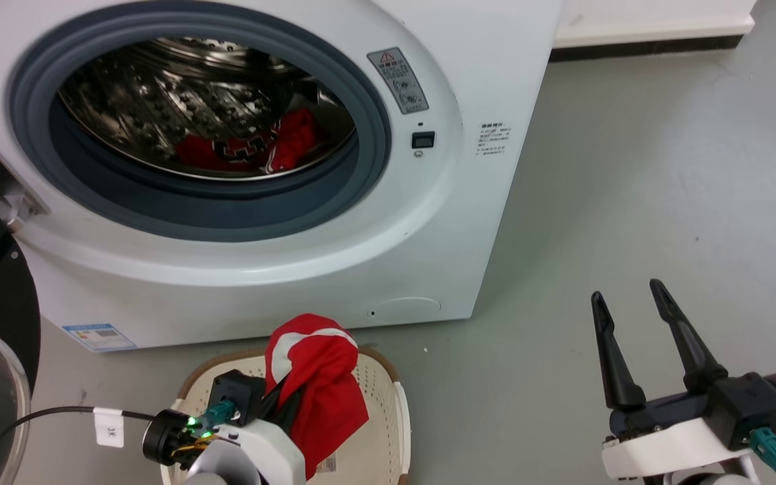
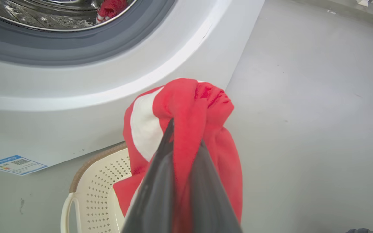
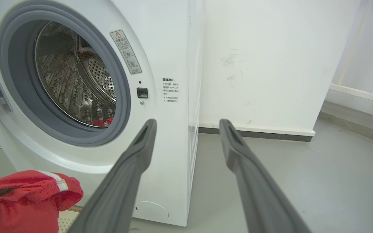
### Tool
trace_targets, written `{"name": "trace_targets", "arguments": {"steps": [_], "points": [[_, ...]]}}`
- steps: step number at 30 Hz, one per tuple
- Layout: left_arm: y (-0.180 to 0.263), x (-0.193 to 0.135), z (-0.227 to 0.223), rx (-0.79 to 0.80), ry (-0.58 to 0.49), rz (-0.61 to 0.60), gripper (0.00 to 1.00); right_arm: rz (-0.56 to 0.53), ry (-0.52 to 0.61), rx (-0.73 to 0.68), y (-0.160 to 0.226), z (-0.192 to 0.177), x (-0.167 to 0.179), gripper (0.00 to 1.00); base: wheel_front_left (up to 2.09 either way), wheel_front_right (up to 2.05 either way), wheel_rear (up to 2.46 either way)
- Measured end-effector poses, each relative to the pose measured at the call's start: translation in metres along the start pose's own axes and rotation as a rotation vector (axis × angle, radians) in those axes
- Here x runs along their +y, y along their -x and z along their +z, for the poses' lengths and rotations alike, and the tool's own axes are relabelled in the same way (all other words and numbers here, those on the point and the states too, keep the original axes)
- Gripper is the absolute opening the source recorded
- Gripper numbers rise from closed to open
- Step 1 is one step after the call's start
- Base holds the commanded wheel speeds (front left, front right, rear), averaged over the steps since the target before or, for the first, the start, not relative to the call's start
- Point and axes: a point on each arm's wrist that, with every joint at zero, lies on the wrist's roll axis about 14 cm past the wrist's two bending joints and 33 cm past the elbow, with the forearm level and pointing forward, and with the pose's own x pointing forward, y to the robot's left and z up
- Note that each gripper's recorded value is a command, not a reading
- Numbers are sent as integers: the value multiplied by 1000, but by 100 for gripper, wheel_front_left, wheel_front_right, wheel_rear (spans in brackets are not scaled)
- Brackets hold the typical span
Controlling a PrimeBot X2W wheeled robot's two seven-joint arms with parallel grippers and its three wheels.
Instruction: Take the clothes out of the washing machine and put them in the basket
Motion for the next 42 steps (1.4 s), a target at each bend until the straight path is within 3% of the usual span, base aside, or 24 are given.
{"name": "trace_targets", "arguments": {"steps": [11, 29, 42], "points": [[-40, 11, -66, 195, 30, -11, 0, -17, 11, 48, -30, -24, -12, 100, 0, 0, 0], [-100, 45, -181, 549, -11, -28, 0, -60, 21, 158, -80, -95, -38, 100, 0, 0, 0], [-105, 48, -244, 777, -68, -65, 0, -69, 14, 241, -91, -145, -45, 100, 0, 0, 0]]}}
